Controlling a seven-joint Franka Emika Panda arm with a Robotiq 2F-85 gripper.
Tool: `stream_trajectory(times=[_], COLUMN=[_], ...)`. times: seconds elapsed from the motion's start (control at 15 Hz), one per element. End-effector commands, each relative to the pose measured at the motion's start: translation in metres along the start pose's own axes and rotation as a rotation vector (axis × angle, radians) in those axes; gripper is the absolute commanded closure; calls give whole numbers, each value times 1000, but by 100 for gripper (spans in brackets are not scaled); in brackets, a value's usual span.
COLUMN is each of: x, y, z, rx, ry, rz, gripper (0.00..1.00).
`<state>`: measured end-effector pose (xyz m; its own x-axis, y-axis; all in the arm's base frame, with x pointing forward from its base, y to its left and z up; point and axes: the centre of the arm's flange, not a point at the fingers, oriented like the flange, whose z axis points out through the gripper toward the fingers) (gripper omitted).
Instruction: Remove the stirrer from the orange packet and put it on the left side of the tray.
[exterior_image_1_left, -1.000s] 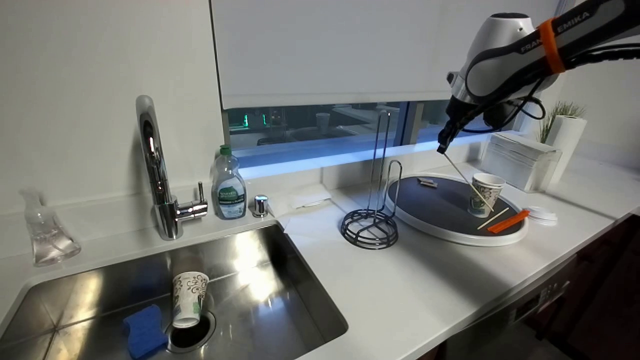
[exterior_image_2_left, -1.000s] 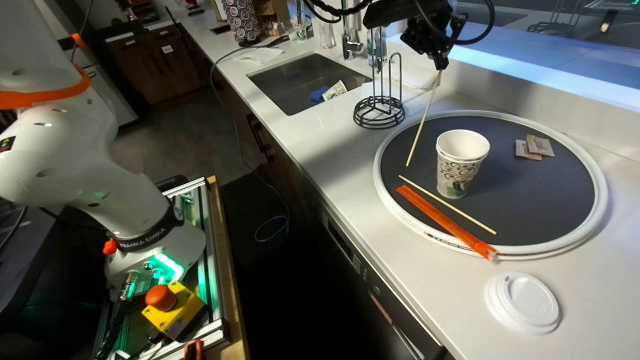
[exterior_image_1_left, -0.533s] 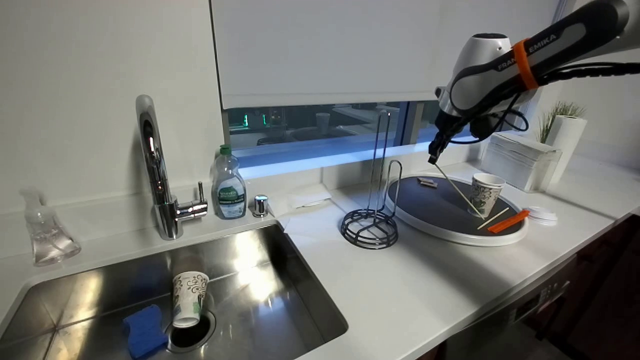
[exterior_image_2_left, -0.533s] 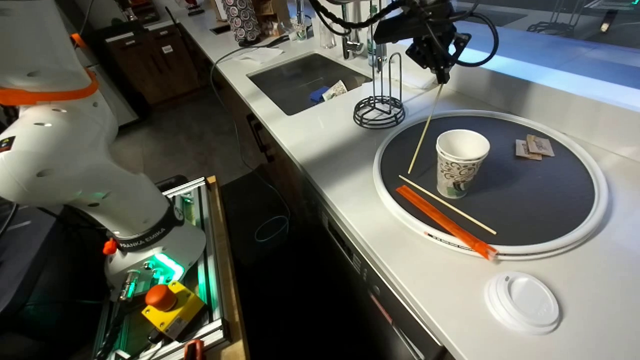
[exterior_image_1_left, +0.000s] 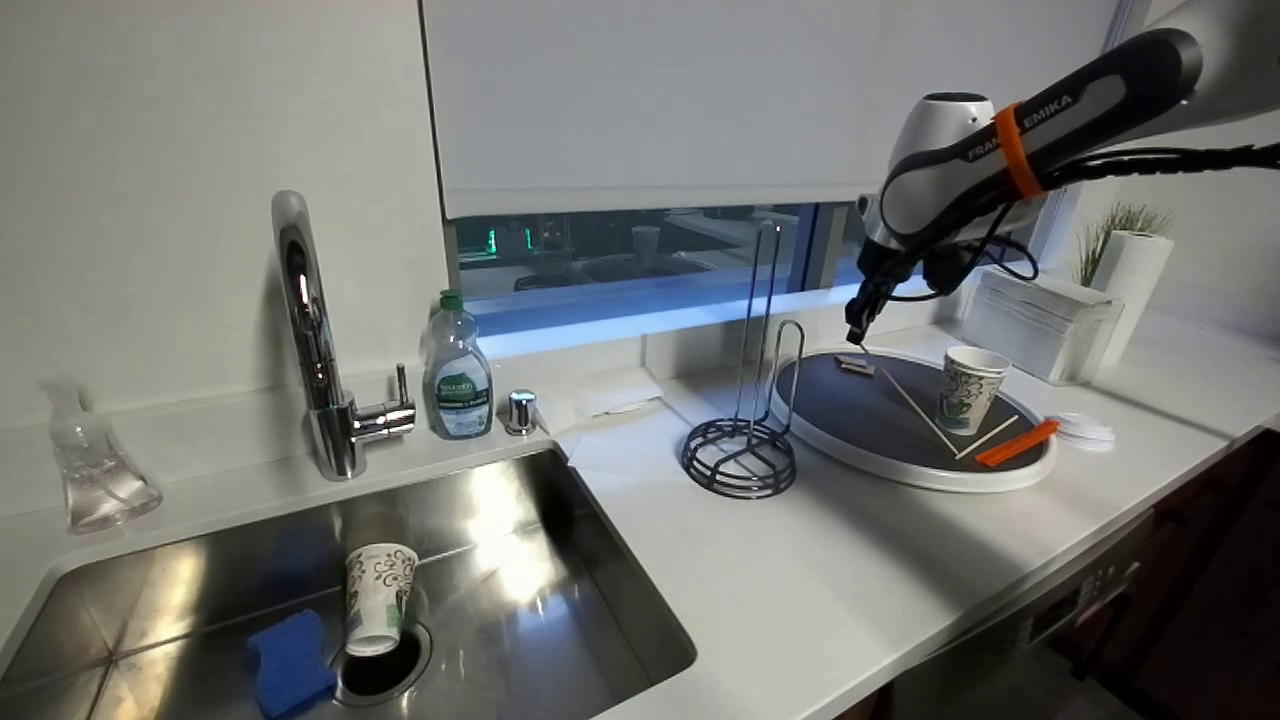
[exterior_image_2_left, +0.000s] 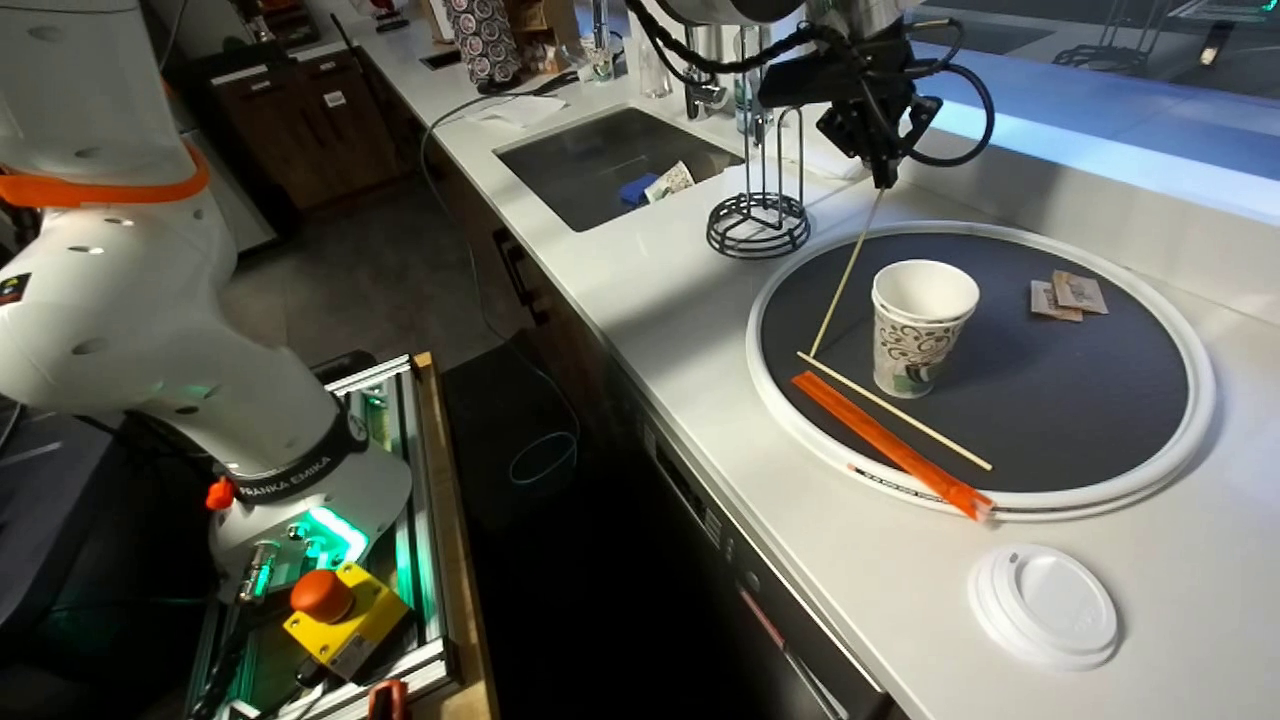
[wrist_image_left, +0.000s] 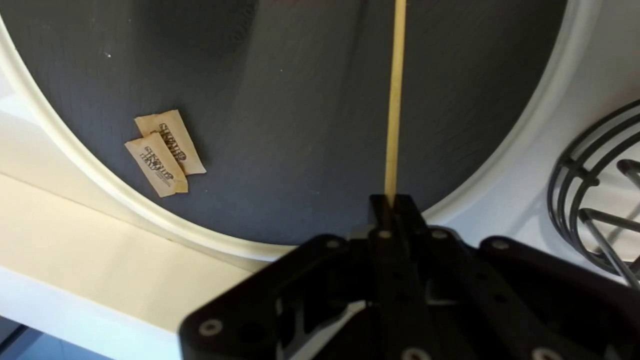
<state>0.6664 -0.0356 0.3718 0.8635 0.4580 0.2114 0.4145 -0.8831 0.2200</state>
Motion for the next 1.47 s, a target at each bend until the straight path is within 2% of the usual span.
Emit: stream_trajectory(times=[0.0,0.07,0.13,0.2,0.27,0.8,1.4], x=[7,7,7,8,8,8,0], y=[6,6,6,6,7,10,15], z=[11,13,14,15,15,6,-42], rx=[40,42,41,43,45,61,79], ry=[-37,-40,-45,-50,-50,-28,17], rz=[6,9,11,12,14,44,181], gripper=[98,98,69,68,61,2,0])
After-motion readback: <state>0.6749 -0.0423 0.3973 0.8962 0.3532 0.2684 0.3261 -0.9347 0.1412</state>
